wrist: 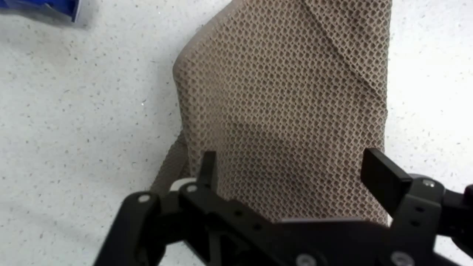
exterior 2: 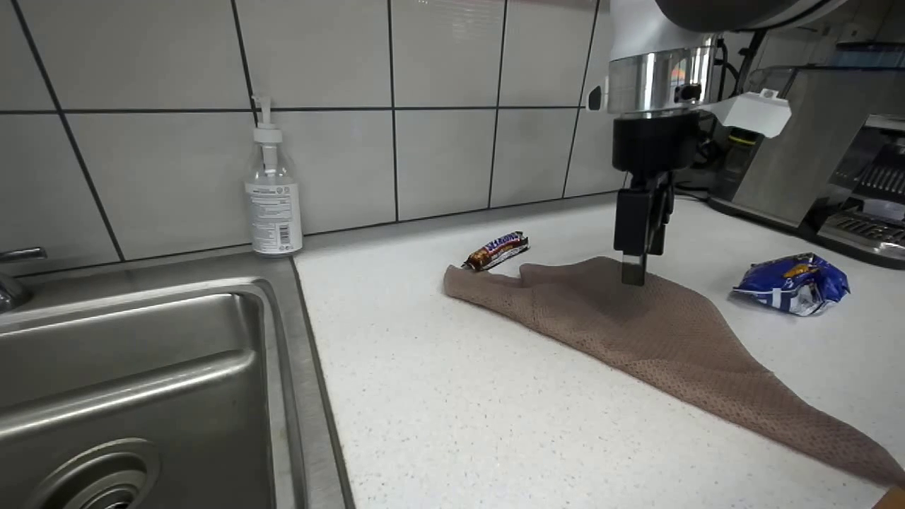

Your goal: Fold the towel into a triangle.

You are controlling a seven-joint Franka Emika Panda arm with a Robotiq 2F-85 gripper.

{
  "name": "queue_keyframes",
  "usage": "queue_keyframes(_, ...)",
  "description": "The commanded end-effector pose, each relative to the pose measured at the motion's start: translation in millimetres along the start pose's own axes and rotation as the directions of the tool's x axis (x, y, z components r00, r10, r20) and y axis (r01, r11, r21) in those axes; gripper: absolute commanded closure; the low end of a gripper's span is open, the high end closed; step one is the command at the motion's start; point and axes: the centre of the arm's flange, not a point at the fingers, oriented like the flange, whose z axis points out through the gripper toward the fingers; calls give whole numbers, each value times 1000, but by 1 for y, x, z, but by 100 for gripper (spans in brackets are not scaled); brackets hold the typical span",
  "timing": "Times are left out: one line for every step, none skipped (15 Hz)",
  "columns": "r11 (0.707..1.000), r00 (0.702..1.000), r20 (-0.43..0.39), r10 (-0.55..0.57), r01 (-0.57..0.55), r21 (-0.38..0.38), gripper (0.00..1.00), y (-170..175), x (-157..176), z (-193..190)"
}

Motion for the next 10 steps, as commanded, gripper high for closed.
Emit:
queue_keyframes(999,999,11,53,-53,4,0,-14,-29,-13)
queue_keyframes(998,998,13,61,-61,5,0,-16,-33,-14)
queue_keyframes(998,997,15,70,-70,5,0,-18,-38,-14)
queue_keyframes(997,997,17,78,-78,6,0,-20,-42,-14)
queue_keyframes(996,996,21,87,-87,8,0,-22,-47,-14)
queue_keyframes(995,995,25,94,-94,9,0,-24,-51,-14)
queue_keyframes(995,994,29,103,-103,10,0,-27,-56,-13)
queue_keyframes(994,993,33,110,-111,12,0,-29,-60,-13)
queue_keyframes(993,992,37,119,-120,13,0,-31,-65,-12)
queue_keyframes(991,991,41,129,-130,13,0,-33,-70,-12)
